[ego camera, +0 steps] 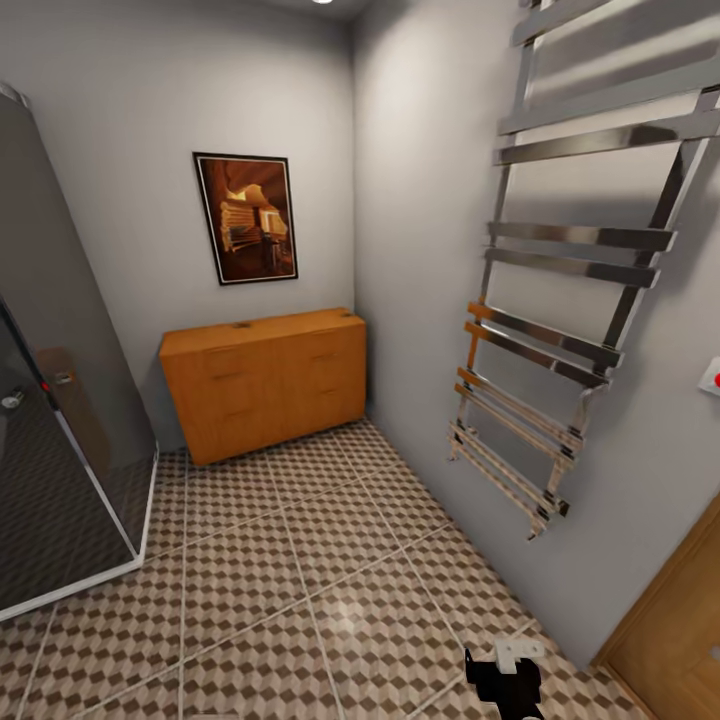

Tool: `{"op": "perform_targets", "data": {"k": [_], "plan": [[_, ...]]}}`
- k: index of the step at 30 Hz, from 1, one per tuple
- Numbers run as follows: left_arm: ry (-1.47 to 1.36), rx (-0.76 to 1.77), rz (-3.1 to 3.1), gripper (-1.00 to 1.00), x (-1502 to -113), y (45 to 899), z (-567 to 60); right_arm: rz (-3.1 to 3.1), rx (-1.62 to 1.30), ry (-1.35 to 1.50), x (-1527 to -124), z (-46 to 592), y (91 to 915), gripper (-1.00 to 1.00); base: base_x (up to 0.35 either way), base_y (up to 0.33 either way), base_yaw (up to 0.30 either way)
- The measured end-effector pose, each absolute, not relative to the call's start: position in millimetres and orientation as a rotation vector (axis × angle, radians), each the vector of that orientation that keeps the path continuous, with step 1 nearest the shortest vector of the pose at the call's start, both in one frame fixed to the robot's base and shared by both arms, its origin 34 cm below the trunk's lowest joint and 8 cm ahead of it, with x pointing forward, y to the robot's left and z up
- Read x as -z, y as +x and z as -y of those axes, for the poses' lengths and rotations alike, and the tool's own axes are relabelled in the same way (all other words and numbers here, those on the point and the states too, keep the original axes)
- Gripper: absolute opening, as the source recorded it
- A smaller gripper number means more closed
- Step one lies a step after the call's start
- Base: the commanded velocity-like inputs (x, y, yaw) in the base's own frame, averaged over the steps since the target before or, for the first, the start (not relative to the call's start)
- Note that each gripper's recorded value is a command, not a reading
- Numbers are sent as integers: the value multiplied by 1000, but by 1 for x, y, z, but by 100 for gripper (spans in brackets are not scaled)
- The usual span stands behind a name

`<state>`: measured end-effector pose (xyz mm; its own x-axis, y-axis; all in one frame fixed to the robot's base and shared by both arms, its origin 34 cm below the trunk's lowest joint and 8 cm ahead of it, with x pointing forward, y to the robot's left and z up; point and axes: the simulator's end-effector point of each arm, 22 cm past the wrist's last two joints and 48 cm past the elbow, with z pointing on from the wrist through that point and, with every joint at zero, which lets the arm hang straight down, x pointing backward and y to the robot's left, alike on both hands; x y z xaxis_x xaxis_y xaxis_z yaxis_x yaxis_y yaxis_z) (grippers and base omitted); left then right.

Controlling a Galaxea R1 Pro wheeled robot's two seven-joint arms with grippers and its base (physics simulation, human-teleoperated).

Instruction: Take the four mousetraps from the cabinet in the bathroom and place them on the bathroom floor. Make sure all four end up on the same floor surface, and ensure that at least two of them are either under or directly next to the same bathroom sink.

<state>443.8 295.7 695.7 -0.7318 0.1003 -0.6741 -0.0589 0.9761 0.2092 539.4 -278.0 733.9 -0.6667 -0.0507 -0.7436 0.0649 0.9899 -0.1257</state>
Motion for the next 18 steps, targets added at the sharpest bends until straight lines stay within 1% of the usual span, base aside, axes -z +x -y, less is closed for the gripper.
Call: {"op": "perform_targets", "data": {"k": [18], "plan": [[29,-279,-2376,100,-696,444,-296,-2294,178,10,-734,278,539,100,262,197,0]]}}
